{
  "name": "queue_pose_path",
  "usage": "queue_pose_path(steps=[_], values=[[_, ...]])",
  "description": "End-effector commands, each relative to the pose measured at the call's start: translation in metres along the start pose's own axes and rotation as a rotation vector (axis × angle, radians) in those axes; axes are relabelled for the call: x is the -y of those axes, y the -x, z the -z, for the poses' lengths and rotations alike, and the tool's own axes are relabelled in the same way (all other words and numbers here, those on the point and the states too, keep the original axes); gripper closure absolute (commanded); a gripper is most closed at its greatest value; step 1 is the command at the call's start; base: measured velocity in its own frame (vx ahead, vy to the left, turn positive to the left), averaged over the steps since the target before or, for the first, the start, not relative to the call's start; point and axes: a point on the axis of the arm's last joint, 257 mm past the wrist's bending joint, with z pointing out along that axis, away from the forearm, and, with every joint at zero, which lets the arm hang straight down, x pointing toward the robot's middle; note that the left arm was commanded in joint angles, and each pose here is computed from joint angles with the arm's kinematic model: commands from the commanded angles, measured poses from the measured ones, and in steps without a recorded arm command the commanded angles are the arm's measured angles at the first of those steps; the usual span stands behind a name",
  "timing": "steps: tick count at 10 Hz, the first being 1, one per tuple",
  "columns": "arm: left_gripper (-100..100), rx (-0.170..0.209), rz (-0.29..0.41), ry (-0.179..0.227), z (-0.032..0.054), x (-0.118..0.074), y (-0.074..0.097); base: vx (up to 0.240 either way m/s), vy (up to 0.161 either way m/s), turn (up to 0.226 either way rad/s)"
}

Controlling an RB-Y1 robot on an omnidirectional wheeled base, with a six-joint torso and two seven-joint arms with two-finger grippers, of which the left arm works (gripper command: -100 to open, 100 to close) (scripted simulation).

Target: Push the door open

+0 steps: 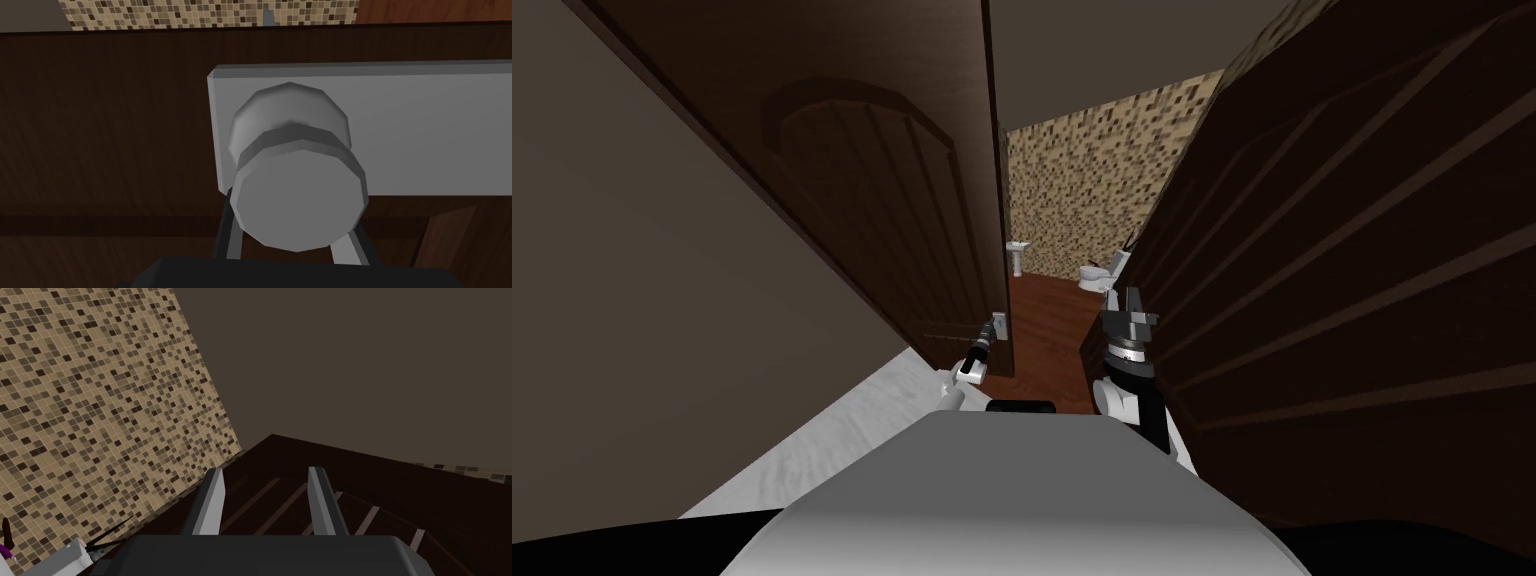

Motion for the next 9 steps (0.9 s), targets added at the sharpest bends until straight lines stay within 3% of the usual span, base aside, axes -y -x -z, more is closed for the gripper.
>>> queue_pose_path(steps=[1, 2, 3, 9], values=[[100, 0.026, -0.005, -0.011, -0.0008, 0.006, 0.015, 0.171, -0.096, 0.131], [100, 0.044, -0.004, -0.01, -0.0013, 0.006, 0.023, 0.181, -0.137, 0.09], [-100, 0.03, -0.002, -0.007, 0.0018, 0.005, 0.016, -0.059, -0.052, 0.062], [-100, 0.017, 0.024, -0.008, 0.0064, 0.006, 0.004, -0.219, -0.014, 0.009]])
